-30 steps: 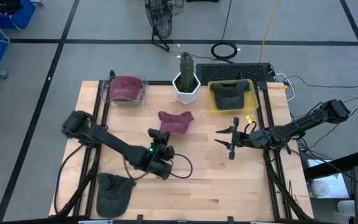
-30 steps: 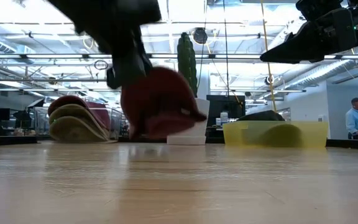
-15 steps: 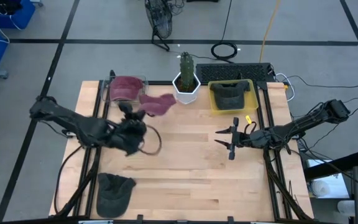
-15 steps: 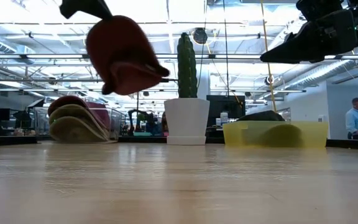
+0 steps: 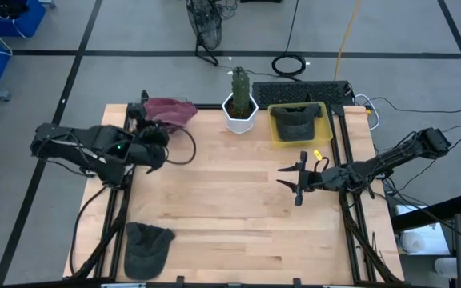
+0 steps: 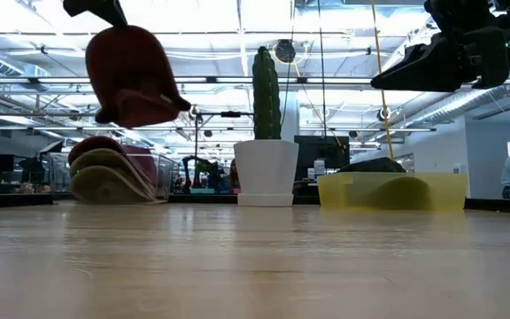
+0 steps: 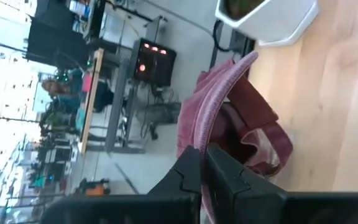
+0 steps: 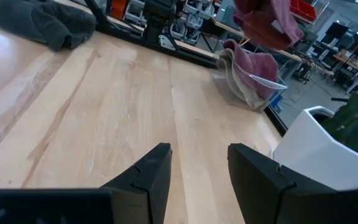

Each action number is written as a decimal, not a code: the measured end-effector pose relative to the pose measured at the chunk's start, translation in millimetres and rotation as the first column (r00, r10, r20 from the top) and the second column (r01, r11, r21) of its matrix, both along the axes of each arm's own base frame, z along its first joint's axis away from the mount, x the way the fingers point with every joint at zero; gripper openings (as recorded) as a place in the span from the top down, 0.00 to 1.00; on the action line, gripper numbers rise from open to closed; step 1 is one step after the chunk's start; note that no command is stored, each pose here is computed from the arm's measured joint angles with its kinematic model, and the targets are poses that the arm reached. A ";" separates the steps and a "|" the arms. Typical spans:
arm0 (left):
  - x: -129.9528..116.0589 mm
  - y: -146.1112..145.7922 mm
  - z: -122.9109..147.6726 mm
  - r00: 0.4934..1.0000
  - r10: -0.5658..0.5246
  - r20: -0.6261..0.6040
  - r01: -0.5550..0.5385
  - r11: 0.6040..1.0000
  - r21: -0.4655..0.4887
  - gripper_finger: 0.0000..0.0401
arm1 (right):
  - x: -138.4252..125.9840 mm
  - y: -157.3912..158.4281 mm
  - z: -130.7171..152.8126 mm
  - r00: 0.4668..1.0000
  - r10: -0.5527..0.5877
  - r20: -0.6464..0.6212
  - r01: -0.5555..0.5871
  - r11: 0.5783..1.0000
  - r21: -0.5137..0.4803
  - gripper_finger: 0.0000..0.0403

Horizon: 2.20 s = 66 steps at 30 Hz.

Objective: Pick & Place hat
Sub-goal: Put the red cap into the transparent bin

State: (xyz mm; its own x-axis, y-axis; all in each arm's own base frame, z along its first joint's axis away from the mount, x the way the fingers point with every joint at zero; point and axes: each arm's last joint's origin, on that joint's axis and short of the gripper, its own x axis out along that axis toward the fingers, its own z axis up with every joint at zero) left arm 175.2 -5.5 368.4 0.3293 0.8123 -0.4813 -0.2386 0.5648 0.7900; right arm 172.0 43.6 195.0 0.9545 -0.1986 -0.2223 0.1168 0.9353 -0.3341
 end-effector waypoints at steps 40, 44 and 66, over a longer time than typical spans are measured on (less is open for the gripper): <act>10.8 77.3 -75.9 0.896 0.154 -0.416 -0.129 0.988 0.088 0.95 | -1.6 0.8 -7.0 0.999 0.013 -0.048 -0.006 0.991 0.135 0.64; 12.3 78.1 -68.8 0.896 0.158 -0.415 -0.120 0.986 0.117 0.98 | -1.6 0.7 -6.9 0.999 0.012 -0.049 -0.006 0.992 0.129 0.64; -0.9 71.2 -63.0 0.933 0.048 -0.356 -0.060 0.998 -0.025 0.96 | -1.6 0.4 -7.0 0.999 0.010 -0.049 -0.003 0.991 0.132 0.64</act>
State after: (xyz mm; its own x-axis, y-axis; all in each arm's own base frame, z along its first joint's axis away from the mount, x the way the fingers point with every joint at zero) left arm 174.3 65.7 305.3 0.0878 0.8049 -0.5869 0.0232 0.5874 0.8090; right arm 170.4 44.1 187.9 0.9429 -0.1581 -0.2932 0.0970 0.9723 -0.2125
